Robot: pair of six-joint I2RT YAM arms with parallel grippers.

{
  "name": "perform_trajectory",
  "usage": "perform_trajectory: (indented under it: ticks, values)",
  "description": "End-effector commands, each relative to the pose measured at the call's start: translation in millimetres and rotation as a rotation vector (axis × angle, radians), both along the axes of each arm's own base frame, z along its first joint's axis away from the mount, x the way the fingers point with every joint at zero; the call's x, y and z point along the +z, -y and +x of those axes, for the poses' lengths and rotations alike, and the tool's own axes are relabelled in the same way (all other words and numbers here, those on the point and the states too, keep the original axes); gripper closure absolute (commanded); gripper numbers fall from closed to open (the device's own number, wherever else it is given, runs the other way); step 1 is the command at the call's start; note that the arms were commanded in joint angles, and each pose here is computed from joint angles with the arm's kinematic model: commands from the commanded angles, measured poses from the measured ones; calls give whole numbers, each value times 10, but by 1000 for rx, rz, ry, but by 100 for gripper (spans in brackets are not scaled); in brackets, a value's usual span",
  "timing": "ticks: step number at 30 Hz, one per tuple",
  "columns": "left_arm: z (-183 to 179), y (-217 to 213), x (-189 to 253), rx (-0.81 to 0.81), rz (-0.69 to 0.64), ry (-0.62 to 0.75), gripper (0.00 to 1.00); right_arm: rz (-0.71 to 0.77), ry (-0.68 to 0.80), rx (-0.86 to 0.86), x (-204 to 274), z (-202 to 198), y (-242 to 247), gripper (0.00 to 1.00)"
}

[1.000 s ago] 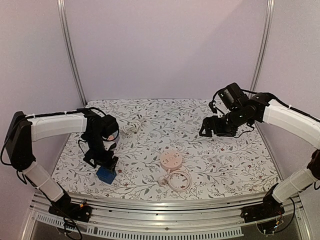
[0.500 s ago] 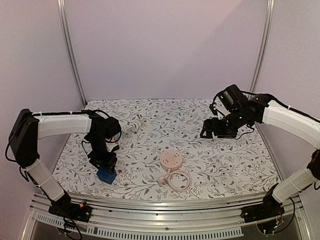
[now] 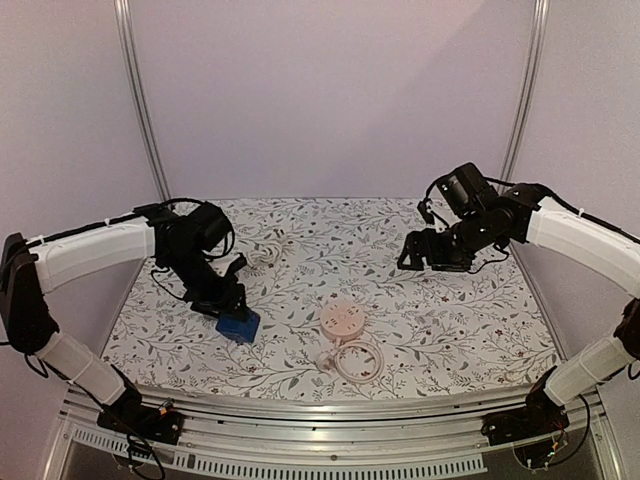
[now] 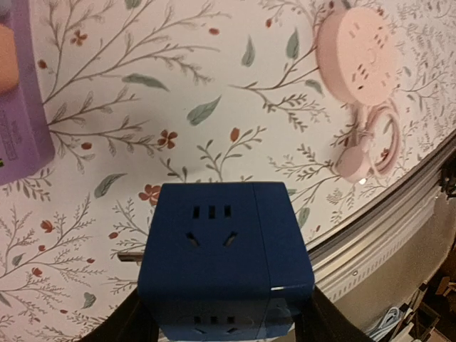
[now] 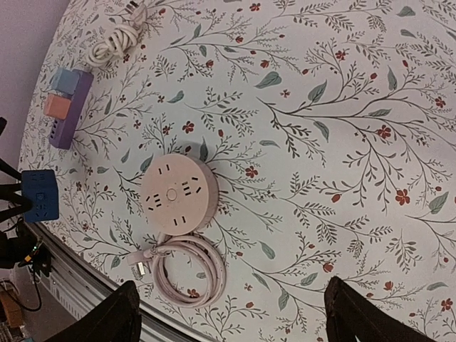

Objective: Insert the plug

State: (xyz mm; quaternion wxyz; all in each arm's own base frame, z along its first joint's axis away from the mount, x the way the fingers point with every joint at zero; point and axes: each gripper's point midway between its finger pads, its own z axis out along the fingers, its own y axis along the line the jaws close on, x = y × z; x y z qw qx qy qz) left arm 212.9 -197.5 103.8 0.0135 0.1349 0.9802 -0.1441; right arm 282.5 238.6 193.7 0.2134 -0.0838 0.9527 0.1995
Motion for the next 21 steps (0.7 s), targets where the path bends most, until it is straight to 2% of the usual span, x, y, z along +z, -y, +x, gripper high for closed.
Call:
perform_trajectory:
  ticks: [1,8,17,21]
  values:
    - [219,599,663,1,-379,121,74,135,46,34,313,67,-221,12]
    - [246,1010,1316,-106,-710,257,72,320,86,106,609,19,-490,12]
    - [296,1313,1774,-190,-926,315,74,470,258,275,920,-236,-651,13]
    - [303,1433,1936,-205,-1037,284,74,515,328,326,1037,-347,-693,13]
